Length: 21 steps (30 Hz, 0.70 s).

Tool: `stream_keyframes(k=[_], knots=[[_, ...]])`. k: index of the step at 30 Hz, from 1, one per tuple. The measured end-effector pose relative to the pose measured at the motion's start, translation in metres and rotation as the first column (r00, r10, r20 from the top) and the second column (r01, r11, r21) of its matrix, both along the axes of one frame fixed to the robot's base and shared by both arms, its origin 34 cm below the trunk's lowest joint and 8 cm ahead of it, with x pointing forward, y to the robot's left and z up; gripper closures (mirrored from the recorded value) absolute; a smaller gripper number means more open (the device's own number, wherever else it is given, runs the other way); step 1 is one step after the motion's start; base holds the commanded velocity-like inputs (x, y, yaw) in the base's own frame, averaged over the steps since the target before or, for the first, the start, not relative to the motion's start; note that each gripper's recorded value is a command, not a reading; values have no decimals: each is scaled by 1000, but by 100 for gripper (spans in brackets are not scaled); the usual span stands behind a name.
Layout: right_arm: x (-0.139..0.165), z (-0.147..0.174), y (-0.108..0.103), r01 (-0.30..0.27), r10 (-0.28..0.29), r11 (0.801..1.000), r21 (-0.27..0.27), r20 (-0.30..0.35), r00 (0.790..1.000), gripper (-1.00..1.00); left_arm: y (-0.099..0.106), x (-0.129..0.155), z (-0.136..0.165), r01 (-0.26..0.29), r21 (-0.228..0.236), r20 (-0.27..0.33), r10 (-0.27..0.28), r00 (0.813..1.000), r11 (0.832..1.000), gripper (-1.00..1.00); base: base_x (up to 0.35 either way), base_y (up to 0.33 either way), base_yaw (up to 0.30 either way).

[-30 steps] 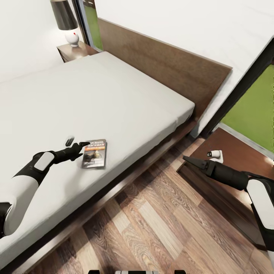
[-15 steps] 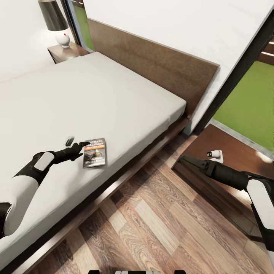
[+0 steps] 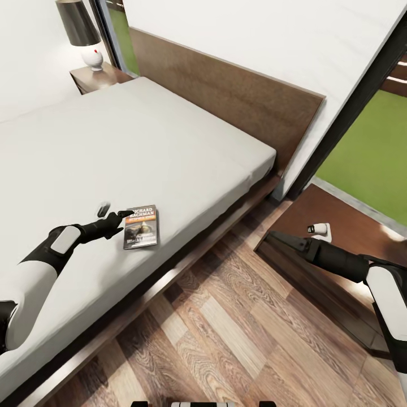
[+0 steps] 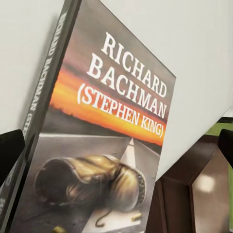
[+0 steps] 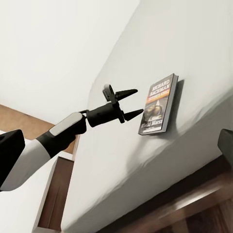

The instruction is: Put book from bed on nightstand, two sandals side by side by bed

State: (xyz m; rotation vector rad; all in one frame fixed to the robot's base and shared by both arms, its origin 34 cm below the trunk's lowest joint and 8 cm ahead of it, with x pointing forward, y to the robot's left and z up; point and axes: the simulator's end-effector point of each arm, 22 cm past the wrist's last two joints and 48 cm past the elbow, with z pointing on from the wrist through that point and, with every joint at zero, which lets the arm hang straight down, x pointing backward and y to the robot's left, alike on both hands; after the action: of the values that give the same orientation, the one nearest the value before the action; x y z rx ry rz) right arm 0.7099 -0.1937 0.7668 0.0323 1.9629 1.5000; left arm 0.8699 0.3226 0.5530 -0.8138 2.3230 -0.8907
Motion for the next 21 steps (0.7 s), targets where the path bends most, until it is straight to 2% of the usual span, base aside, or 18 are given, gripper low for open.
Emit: stream_keyframes(k=[10,21], knots=[[0,0,0,0,0,1000,-1,0,1000,-100,0,0,0,0,0,0,0,1000,1000,-100,0,-146,-1],[0,0,0,0,0,1000,-1,0,1000,-100,0,0,0,0,0,0,0,1000,1000,-100,0,-43,-7]])
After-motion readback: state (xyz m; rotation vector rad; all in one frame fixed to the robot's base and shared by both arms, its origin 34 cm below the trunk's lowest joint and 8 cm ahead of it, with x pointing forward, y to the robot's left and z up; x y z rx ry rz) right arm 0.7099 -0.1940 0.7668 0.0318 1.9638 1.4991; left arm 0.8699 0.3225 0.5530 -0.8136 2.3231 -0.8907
